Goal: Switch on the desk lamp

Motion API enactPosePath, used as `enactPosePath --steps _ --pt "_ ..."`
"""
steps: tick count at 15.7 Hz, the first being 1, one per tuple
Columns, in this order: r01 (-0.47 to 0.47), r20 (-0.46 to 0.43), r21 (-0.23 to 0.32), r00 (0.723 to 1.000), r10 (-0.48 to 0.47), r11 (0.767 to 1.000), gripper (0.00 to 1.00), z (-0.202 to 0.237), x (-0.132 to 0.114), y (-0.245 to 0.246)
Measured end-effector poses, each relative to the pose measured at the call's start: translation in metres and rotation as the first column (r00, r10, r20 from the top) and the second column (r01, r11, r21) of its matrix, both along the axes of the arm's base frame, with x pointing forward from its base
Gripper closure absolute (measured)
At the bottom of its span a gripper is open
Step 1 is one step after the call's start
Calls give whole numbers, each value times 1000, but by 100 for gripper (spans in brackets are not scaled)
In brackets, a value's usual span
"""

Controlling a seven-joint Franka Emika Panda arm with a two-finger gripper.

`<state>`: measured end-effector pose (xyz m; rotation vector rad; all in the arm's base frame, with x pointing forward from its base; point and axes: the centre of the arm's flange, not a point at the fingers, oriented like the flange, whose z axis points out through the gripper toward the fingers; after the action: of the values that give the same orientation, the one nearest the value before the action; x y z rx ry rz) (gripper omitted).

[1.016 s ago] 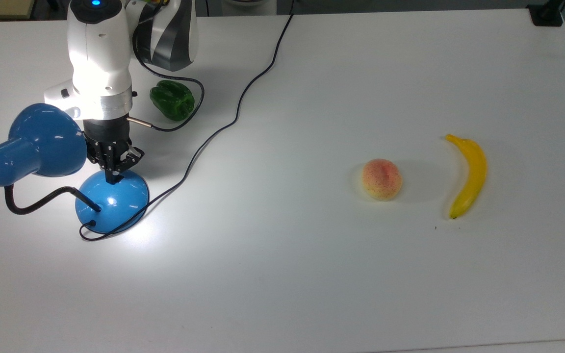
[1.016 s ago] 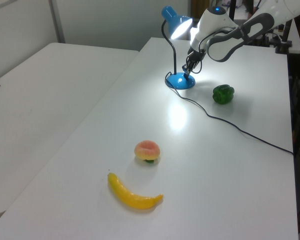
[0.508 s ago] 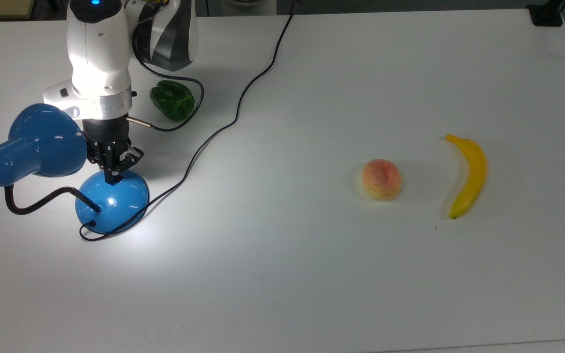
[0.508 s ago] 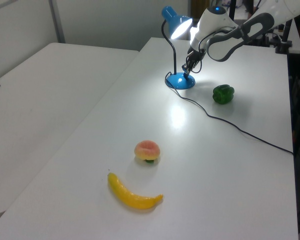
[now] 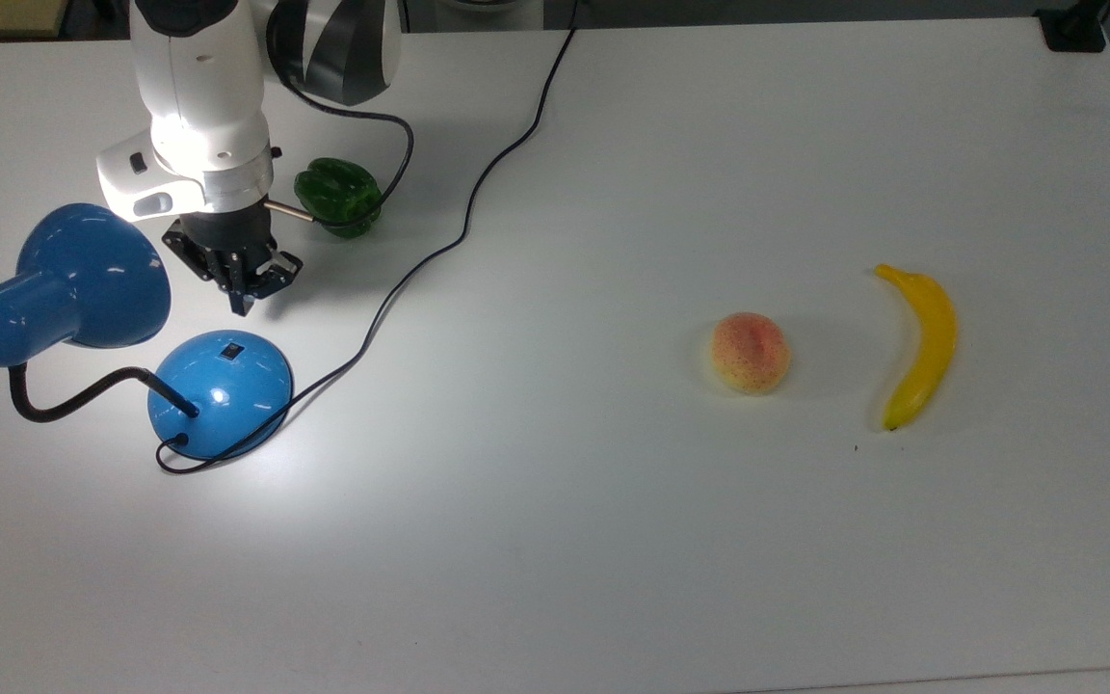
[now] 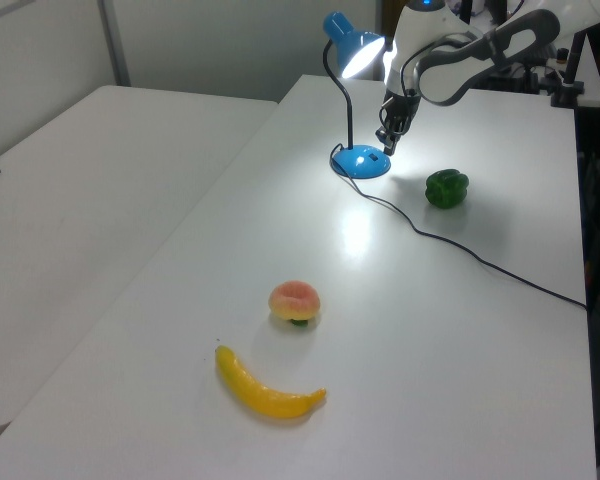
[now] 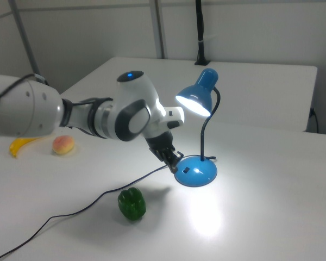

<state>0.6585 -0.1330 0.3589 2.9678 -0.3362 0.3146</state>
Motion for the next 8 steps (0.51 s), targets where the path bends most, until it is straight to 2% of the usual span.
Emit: enactPosePath --steps 4,8 --pt "-47 -87 -5 995 46 999 99 36 -11 46" --pt "-114 -125 -14 986 111 993 99 82 -26 102"
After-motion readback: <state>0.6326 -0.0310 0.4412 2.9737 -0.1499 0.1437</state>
